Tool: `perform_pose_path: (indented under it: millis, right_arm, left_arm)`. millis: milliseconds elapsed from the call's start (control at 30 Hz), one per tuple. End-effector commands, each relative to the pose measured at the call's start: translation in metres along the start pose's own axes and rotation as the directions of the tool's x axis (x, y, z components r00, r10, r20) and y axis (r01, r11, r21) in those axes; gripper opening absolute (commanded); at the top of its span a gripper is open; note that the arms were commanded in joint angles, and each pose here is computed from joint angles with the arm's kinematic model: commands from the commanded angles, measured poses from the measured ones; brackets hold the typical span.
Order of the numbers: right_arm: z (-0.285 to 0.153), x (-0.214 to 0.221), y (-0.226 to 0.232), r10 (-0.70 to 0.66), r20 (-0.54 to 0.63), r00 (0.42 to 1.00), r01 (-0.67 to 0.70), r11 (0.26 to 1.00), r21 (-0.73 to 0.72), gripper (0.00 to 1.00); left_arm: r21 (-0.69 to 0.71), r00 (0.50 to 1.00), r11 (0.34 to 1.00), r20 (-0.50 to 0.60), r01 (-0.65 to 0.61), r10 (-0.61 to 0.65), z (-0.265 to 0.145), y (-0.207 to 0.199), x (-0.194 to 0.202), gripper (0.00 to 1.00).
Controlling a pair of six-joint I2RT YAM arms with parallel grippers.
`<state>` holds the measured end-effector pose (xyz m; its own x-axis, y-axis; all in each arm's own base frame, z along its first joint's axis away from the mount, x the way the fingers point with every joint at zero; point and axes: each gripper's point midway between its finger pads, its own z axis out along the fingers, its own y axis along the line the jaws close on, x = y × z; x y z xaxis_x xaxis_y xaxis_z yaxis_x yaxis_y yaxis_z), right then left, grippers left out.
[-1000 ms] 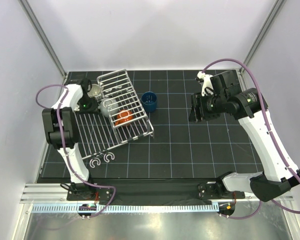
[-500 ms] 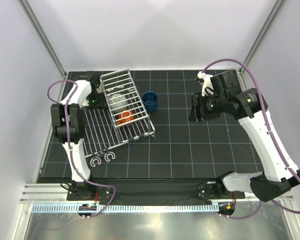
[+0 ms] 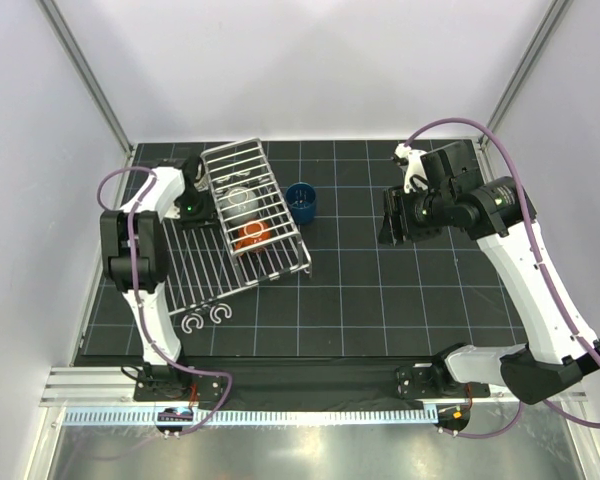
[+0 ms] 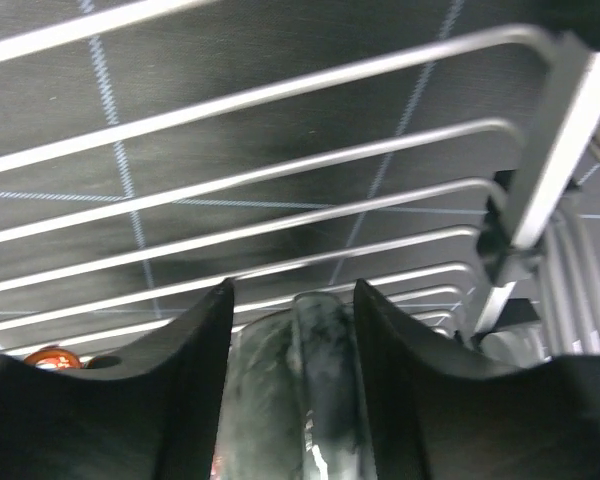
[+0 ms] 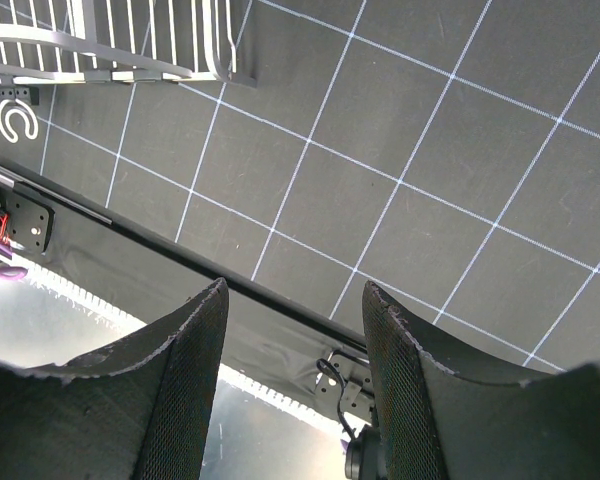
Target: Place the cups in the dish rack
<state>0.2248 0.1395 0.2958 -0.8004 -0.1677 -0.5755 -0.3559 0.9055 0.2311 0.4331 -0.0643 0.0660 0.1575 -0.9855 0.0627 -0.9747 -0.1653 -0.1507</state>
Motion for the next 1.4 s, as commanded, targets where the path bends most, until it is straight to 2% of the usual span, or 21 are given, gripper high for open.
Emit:
perform_pose_path:
  millis: [0, 200, 333, 400, 600, 633, 767, 833, 967, 1067, 1100, 1200, 1233, 1367]
  right_arm:
    - [-0.01, -0.005, -0.001, -0.022, 0.051, 0.998, 0.021, 1.0, 0.003, 0.58]
    - [-0.012, -0.007, 0.001, -0.023, 0.06, 0.998, 0.024, 1.0, -0.007, 0.58]
    - [-0.011, -0.007, 0.004, -0.021, 0.056, 0.998, 0.023, 0.999, -0.022, 0.58]
    - [-0.01, -0.008, 0.005, -0.018, 0.055, 0.998, 0.02, 0.999, -0.027, 0.58]
    - [-0.009, -0.008, 0.009, -0.002, 0.042, 0.999, 0.004, 0.999, -0.049, 0.58]
    - [-0.008, -0.008, 0.01, 0.002, 0.037, 0.999, 0.0, 0.999, -0.051, 0.58]
    - [0.0, -0.009, 0.012, 0.018, 0.018, 1.0, -0.017, 0.998, -0.062, 0.58]
    - [0.006, -0.013, 0.011, 0.036, 0.012, 0.999, -0.035, 0.998, -0.059, 0.58]
    - [0.02, -0.025, 0.014, 0.068, 0.007, 0.998, -0.068, 0.996, -0.062, 0.58]
    - [0.03, -0.041, 0.018, 0.114, 0.014, 0.993, -0.113, 0.991, -0.074, 0.59]
    - [0.031, -0.051, 0.02, 0.128, 0.041, 0.991, -0.124, 0.989, -0.084, 0.58]
    - [0.046, -0.066, 0.026, 0.187, 0.048, 0.981, -0.181, 0.977, -0.113, 0.59]
    - [0.052, -0.077, 0.029, 0.199, 0.077, 0.977, -0.188, 0.974, -0.129, 0.59]
    - [0.087, -0.104, 0.023, 0.276, 0.123, 0.953, -0.263, 0.958, -0.113, 0.61]
  left_arm:
    - [0.044, 1.0, 0.999, 0.0, 0.011, -0.011, -0.017, 0.001, -0.003, 0.52]
    - [0.077, 1.0, 0.997, -0.009, 0.011, -0.01, -0.033, 0.002, -0.012, 0.59]
    - [0.091, 1.0, 0.996, -0.018, 0.01, -0.008, -0.045, 0.014, -0.016, 0.67]
    - [0.096, 0.999, 0.994, -0.019, 0.044, -0.042, -0.049, 0.016, -0.034, 0.68]
    - [0.147, 0.999, 0.989, -0.023, 0.036, -0.033, -0.08, 0.037, -0.056, 0.72]
    - [0.162, 1.0, 0.986, -0.021, 0.026, -0.023, -0.086, 0.038, -0.058, 0.73]
    - [0.272, 0.989, 0.952, -0.013, -0.141, 0.15, -0.127, 0.04, -0.055, 0.77]
    - [0.312, 0.951, 0.912, -0.065, -0.267, 0.301, -0.144, 0.046, -0.038, 0.78]
    - [0.418, 0.888, 0.83, -0.107, -0.369, 0.448, -0.17, 0.067, -0.019, 0.8]
    - [0.543, 0.859, 0.73, -0.029, -0.416, 0.511, -0.206, 0.088, -0.017, 0.81]
    - [0.6, 0.849, 0.674, 0.019, -0.432, 0.527, -0.227, 0.097, -0.017, 0.81]
    - [0.664, 0.8, 0.554, 0.112, -0.502, 0.59, -0.25, 0.114, -0.014, 0.81]
    - [0.681, 0.764, 0.488, 0.166, -0.545, 0.623, -0.261, 0.127, -0.013, 0.81]
    - [0.719, 0.68, 0.343, 0.242, -0.604, 0.692, -0.283, 0.152, -0.004, 0.81]
